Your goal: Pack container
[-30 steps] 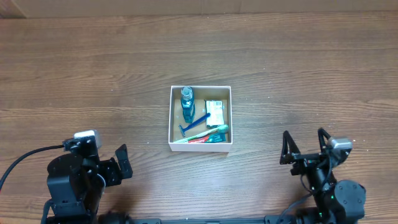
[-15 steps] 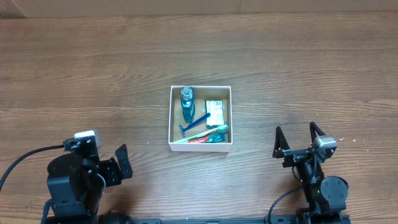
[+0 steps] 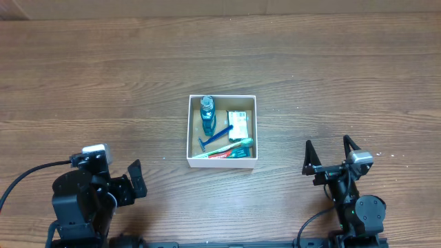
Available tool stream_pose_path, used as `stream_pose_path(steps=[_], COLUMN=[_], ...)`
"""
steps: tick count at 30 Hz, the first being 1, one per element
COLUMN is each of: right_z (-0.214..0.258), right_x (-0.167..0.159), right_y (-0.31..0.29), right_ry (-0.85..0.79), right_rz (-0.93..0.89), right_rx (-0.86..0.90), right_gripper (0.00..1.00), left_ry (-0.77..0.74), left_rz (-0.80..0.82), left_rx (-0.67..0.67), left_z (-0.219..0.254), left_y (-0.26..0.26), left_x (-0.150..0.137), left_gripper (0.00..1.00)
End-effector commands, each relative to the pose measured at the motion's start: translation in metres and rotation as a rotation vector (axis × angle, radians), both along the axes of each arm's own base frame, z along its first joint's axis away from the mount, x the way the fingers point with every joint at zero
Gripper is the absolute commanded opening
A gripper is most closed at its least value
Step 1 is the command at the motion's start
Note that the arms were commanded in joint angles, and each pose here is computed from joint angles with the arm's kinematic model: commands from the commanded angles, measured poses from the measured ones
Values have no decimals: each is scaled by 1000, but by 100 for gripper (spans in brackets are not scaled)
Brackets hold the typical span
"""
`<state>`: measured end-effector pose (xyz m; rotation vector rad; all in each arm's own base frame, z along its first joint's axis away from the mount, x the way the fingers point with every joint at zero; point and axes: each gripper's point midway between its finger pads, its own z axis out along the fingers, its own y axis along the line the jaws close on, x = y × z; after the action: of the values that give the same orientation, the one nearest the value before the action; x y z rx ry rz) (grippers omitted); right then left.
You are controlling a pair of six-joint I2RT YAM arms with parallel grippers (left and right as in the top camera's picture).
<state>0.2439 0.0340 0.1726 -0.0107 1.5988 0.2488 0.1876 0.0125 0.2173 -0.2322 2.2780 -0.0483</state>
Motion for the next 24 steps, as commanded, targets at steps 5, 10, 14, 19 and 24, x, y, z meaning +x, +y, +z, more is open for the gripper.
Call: stream_pose_path(steps=[5,10,14,19,24], right_z=[-1,-1,-1,-1,-1], right_x=[0,0,0,0,0], right_y=[-1,-1,-1,-1,-1], right_ry=[-5,-5,-5,-5,-5], right_rz=[-8,-8,-8,-8,-8], right_rx=[0,0,0,0,0], right_gripper=[100,100,100,100,100], left_ry=[-6,-6,-7,-118,-414], left_rz=[-4,-4,15,-4,-53], left_rx=[-17,-17,36,36,58], left_z=[0,0,-2,-27,-35], left_y=[-2,-2,6,2,-7], left_x=[0,0,-4,2,36], left_gripper=[100,100,100,100,100])
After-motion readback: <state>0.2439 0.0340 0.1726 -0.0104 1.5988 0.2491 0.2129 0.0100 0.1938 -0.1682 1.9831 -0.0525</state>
